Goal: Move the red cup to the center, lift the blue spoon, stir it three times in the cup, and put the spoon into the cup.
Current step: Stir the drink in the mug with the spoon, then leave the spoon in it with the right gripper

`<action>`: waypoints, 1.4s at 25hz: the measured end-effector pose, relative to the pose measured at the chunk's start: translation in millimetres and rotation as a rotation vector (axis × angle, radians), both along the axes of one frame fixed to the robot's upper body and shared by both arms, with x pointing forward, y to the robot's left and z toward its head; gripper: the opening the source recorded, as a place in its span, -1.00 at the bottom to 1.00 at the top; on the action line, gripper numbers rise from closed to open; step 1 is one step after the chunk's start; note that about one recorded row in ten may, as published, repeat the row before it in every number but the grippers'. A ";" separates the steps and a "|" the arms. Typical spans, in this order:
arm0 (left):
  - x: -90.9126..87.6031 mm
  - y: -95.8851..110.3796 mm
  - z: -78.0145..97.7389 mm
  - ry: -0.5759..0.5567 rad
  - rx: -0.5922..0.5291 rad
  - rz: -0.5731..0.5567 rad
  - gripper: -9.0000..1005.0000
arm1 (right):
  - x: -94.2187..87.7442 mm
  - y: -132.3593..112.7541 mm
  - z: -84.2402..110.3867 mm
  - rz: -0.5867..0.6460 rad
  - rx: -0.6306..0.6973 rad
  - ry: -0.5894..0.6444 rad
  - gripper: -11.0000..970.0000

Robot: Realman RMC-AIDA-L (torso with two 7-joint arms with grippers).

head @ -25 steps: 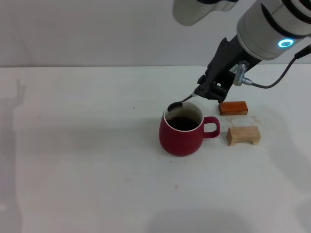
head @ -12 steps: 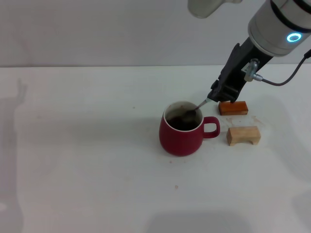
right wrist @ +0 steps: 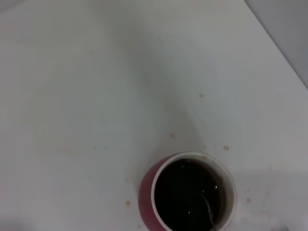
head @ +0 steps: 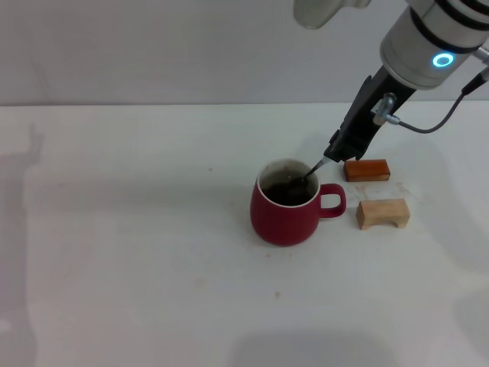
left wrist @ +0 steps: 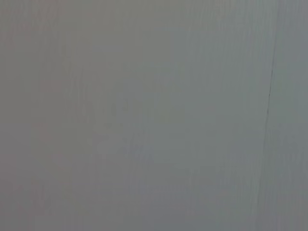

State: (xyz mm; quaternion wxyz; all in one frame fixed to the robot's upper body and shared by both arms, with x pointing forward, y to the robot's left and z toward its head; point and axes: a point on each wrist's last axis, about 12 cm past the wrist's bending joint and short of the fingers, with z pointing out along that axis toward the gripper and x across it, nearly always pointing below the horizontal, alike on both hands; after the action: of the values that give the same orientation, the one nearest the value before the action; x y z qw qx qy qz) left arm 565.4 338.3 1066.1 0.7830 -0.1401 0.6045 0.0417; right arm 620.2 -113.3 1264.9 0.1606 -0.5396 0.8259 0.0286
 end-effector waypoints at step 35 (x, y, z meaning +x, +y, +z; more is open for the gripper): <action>1.9 -0.7 3.3 -0.016 0.001 -0.004 0.72 | 18.1 31.6 -21.9 0.049 -0.072 0.039 -0.69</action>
State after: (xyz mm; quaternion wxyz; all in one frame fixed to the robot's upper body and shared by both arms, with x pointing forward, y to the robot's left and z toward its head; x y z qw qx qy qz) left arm 567.3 337.6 1069.4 0.7880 -0.1389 0.5986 0.0391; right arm 638.3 -81.8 1243.0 0.1244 -0.5644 0.8160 0.0135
